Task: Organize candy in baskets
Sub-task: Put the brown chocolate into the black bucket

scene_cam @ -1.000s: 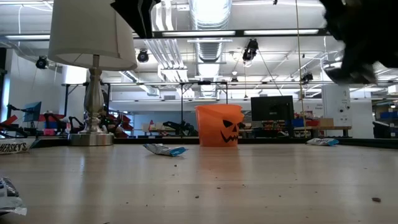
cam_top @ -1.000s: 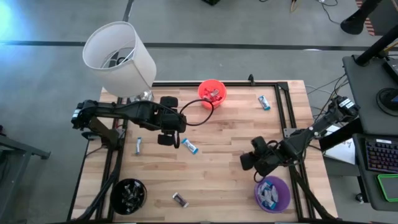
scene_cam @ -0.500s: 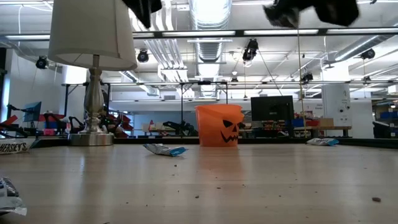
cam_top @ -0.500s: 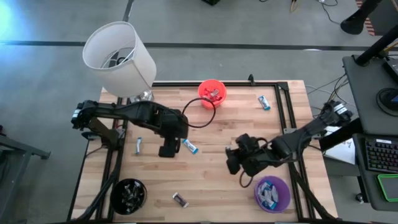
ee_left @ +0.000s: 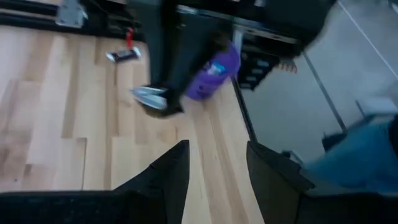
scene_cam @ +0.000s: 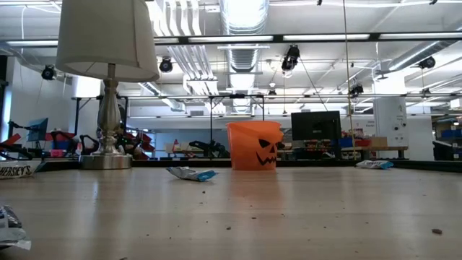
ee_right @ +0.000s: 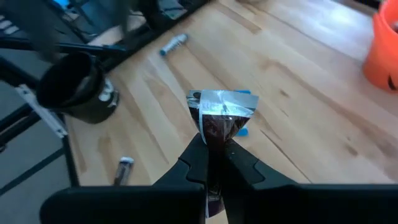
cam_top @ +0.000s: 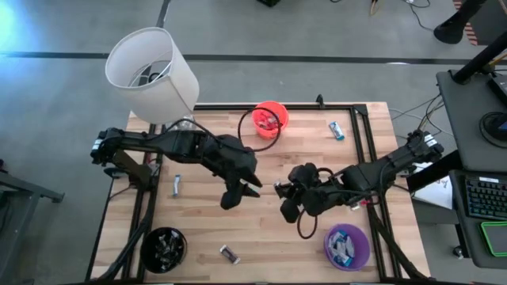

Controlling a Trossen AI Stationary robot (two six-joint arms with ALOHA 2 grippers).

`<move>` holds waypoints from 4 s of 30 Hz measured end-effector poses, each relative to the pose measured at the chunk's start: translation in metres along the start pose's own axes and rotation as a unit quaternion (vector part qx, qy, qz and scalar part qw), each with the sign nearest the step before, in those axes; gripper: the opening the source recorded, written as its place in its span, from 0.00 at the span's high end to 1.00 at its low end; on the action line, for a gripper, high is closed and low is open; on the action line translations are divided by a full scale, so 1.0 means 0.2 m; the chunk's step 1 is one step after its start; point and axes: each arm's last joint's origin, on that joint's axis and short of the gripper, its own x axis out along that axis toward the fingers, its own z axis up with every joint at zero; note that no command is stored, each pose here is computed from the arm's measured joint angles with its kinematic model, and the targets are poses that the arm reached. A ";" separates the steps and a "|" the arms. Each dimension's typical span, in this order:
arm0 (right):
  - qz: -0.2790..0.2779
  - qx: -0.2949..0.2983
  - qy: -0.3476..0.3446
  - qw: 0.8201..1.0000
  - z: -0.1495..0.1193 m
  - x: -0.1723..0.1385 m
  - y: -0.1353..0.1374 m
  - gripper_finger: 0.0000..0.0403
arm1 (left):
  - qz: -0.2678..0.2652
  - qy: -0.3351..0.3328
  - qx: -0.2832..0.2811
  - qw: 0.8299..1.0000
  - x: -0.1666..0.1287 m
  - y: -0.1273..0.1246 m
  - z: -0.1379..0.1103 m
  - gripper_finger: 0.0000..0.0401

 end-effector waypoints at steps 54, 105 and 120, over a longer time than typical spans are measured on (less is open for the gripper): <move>0.072 -0.055 -0.055 0.994 0.13 -0.01 0.06 0.95 | 0.060 -0.054 0.019 0.997 0.05 0.04 0.05 0.90; 0.050 -0.086 0.042 0.994 0.10 -0.12 -0.06 0.65 | 0.032 0.470 -0.142 0.870 -0.19 -0.57 -0.59 0.90; 0.049 -0.087 0.044 0.994 0.10 -0.12 -0.06 0.64 | 0.065 0.526 -0.115 0.840 -0.13 -0.60 -0.81 0.90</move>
